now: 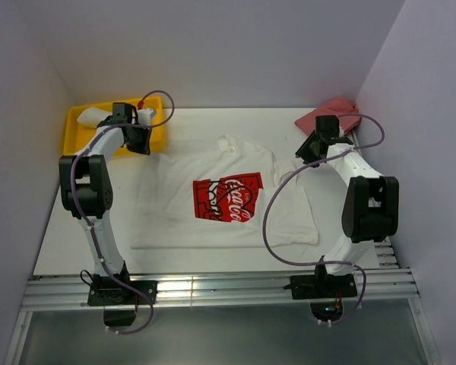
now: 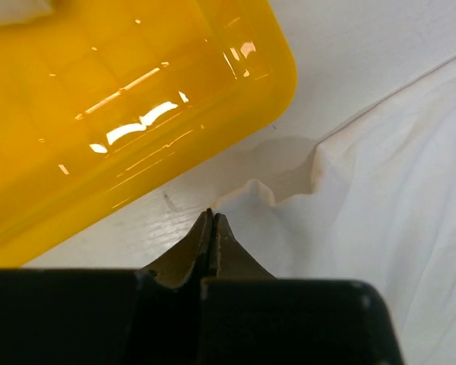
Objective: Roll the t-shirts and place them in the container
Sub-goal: Fold the tshirt
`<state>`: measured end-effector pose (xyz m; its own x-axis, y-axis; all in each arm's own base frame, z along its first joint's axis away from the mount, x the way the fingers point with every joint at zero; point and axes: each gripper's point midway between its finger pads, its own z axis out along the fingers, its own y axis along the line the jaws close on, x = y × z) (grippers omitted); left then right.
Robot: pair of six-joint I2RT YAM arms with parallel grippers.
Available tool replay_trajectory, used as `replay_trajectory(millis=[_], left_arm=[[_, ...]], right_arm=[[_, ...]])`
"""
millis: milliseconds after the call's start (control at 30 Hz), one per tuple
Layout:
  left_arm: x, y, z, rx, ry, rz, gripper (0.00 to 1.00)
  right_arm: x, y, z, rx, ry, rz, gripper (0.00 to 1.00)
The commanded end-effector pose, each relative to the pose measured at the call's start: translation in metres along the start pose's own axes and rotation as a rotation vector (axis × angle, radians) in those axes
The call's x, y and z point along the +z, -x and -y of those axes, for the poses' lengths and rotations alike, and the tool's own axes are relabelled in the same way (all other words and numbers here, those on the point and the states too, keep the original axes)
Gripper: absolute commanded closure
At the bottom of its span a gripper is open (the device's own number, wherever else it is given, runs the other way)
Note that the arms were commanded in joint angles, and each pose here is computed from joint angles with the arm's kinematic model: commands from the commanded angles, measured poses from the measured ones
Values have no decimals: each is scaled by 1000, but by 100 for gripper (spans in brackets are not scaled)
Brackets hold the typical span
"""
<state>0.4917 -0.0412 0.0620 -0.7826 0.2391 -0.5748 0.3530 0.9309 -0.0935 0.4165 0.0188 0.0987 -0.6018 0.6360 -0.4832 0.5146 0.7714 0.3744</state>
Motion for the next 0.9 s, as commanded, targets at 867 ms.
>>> replay_trajectory(millis=[867], left_arm=[[-53, 4, -24, -17, 121, 69, 100]], right_arm=[[93, -14, -133, -327, 222, -173, 38]])
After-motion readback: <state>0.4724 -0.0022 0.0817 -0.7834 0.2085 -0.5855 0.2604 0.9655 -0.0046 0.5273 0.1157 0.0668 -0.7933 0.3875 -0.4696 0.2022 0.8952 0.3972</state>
